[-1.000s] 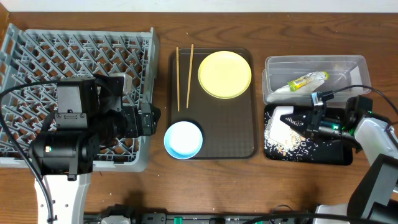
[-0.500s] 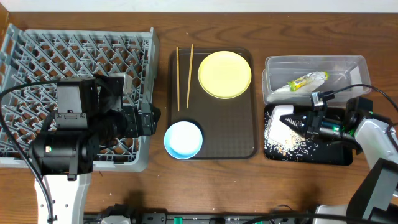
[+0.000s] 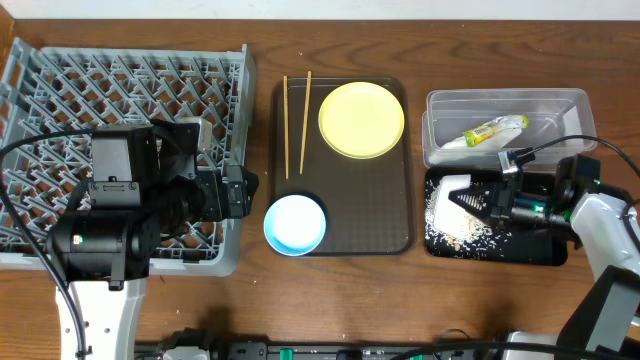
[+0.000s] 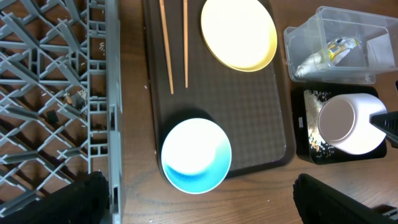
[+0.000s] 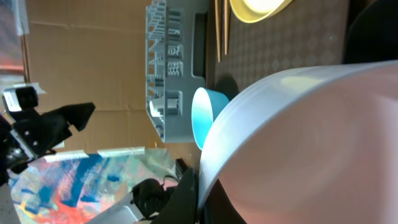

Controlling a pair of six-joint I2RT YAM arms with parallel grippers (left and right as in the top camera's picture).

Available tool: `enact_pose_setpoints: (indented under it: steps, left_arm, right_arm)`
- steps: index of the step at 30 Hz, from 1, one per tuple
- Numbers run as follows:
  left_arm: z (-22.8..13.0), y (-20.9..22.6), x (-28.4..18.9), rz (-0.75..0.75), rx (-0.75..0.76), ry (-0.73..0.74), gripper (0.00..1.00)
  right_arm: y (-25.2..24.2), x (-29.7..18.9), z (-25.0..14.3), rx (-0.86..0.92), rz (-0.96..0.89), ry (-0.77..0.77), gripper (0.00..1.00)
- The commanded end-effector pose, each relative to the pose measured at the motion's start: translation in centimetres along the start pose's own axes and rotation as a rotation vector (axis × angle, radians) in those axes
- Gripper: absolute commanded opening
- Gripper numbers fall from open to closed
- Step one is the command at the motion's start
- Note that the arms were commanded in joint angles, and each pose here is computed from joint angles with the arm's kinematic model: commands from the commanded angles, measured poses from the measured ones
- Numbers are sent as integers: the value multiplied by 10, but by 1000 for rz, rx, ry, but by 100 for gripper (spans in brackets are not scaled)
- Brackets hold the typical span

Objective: Sort waste into correct bins and load items into the dishwasher
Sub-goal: 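Tip the bowl with the right gripper to pour rice onto the black tray, then carry the empty bowl back and set it on the brown tray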

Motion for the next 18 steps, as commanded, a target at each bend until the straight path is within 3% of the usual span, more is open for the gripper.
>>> enact_pose_setpoints:
  steps: [1, 6, 13, 18]
  left_arm:
    - [3, -2, -3, -1, 21, -9, 98]
    - [3, -2, -3, -1, 20, -9, 98]
    - [3, -2, -3, -1, 20, -9, 98]
    - [3, -2, -3, -1, 20, -9, 98]
  right_arm:
    - [7, 0, 0, -16, -31, 5, 1]
    - [19, 4, -9, -88, -118, 39, 1]
    - [40, 28, -36, -421, -544, 178, 1]
    - [39, 66, -42, -594, -820, 143, 1]
Point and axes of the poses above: each gripper's point midway between its finger pads, its own x axis out along the fingers, its own y axis along the line the jaws close on, z = x × y, the point moved 1 cm from there along -x, back along the fingers, and after that the axes turned 5 degrees about x, right-handed, at the moved point
